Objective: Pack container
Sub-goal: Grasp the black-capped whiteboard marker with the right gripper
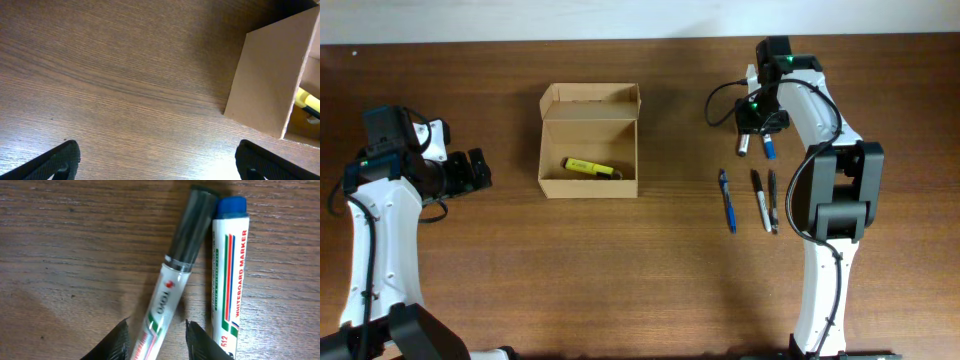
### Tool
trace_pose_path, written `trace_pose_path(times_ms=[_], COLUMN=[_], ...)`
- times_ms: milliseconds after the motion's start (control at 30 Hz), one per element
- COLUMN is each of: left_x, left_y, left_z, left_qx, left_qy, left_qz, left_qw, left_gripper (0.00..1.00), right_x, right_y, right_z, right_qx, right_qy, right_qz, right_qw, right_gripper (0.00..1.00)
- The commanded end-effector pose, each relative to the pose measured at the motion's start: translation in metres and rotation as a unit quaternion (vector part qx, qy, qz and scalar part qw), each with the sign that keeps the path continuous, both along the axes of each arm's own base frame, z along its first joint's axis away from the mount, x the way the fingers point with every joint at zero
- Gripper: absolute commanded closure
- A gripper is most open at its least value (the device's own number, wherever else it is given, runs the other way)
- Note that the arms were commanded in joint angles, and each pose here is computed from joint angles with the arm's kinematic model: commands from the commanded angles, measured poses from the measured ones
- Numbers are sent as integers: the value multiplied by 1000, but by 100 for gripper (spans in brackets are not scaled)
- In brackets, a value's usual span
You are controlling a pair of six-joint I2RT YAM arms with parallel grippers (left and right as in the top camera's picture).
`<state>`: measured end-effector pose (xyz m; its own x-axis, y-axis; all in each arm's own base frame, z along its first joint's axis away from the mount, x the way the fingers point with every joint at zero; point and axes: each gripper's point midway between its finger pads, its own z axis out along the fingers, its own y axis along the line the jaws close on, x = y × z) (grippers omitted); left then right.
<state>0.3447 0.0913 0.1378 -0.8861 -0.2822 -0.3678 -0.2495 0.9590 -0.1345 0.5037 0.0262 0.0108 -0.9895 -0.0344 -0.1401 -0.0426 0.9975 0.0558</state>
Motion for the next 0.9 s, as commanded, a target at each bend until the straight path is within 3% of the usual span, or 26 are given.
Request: trace_pose_path(times_ms=[0, 167, 200, 233, 300, 500, 633, 867], left_x=[0, 0, 0, 0, 0, 0, 0, 0], left_y=[-1, -1, -1, -1, -1, -1, -1, -1], left_z=[-2, -2, -2, -2, -2, -2, -2, -2], left_qx=[-3, -3, -3, -3, -3, -3, -3, -3], left_qy=[1, 1, 1, 0, 1, 1, 1, 1], left_qz=[-10, -10, -10, -10, -10, -10, -10, -10], left_qw=[1000, 1000, 1000, 1000, 1000, 1000, 1000, 1000], left_gripper=[0, 0, 0, 0, 0, 0, 0, 0], right_x=[-5, -13, -14, -15, -15, -17, -4, 3], right_y=[3, 10, 11, 13, 15, 28, 53, 141], right_z=[-13, -26, -27, -28, -28, -18, 27, 165], right_qx=[-9, -21, -22, -22, -22, -21, -15, 2], right_qy=[13, 23, 25, 25, 25, 27, -14, -146], right_qz=[4, 12, 14, 16, 16, 29, 54, 186], right_qw=[1000, 999, 999, 999, 999, 999, 998, 972], right_gripper=[63, 64, 69, 85, 96, 96, 96, 96])
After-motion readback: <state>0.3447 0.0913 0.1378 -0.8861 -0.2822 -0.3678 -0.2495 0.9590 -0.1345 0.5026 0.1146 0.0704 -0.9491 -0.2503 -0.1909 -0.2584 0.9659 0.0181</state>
